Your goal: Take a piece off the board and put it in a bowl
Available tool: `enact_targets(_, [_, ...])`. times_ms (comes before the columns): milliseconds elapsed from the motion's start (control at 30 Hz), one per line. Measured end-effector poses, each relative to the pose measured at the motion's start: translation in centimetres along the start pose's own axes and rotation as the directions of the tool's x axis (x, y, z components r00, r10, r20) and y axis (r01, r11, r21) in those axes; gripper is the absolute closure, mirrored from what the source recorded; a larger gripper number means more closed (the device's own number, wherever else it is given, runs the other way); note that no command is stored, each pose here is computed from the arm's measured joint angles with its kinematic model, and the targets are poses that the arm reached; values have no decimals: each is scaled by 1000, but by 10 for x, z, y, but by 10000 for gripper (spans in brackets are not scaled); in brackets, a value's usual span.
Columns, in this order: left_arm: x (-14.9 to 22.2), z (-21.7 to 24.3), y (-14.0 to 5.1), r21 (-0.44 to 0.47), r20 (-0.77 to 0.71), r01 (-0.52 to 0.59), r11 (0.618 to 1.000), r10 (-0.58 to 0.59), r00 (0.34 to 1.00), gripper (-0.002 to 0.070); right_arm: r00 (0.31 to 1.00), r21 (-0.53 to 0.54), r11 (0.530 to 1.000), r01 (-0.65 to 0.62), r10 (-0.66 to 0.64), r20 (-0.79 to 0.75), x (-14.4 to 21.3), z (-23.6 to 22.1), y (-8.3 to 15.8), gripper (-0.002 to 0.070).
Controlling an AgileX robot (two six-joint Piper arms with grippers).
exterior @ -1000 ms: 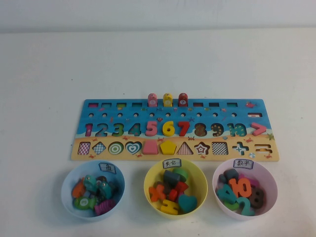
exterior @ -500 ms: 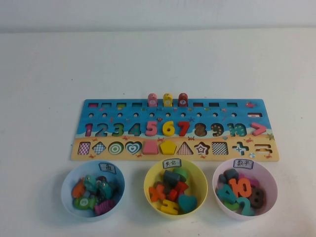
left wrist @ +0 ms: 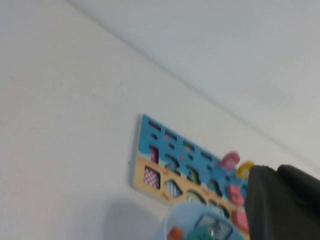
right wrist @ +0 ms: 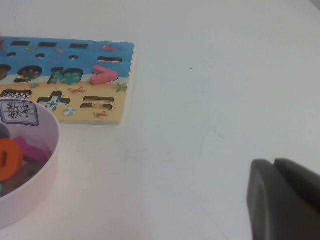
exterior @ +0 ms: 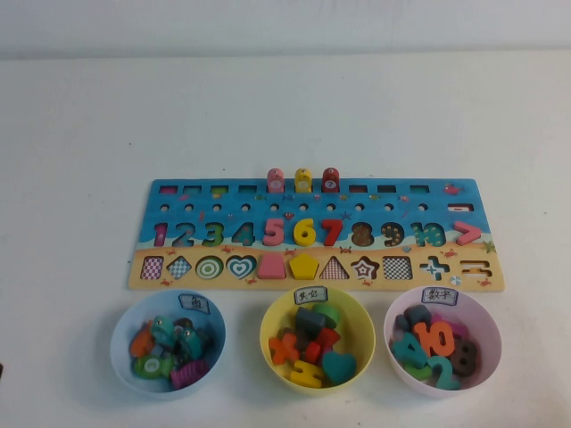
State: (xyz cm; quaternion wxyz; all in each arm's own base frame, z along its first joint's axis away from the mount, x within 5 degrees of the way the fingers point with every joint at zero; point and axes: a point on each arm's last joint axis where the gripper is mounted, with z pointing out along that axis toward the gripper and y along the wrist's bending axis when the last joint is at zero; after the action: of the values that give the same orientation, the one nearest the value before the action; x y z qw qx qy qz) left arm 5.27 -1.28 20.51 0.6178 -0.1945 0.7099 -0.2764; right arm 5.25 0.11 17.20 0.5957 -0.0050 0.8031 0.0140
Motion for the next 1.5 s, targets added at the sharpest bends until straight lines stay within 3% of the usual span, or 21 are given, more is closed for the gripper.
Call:
enact_targets(167, [-31,-6,-36,4,-192,-216,976,212,958,678,1000,0,1000,0,0,0,0,0,0,694])
enact_targets(367, [-86,6,-83,54,-464,-464,884,433,773,678,1000,0,1000,0,0,0,0,0,0,694])
enact_targets(533, [-119,46,-96,76,-619,-583,809,497,608,678,1000,0,1000,0,0,0,0,0,0,694])
enact_targets(833, [-135,134,-107,158,-778,-605,780,476,410,678,1000,0,1000,0,0,0,0,0,0,694])
enact_targets(933, [-126,160,-118,220,-794,-625,749,510,332,678,1000,0,1000,0,0,0,0,0,0,694])
enact_targets(1133, [-86,198,-135,357,-842,-642,679,531,93,678,1000,0,1000,0,0,0,0,0,0,694])
enact_targets(1233, [-66,213,-140,405,-841,-656,637,541,5,678,1000,0,1000,0,0,0,0,0,0,694])
enact_targets(1367, [-49,225,-148,455,-825,-668,589,561,-67,678,1000,0,1000,0,0,0,0,0,0,694])
enact_targets(1500, [-42,234,-155,472,-815,-666,577,573,-82,678,1000,0,1000,0,0,0,0,0,0,694])
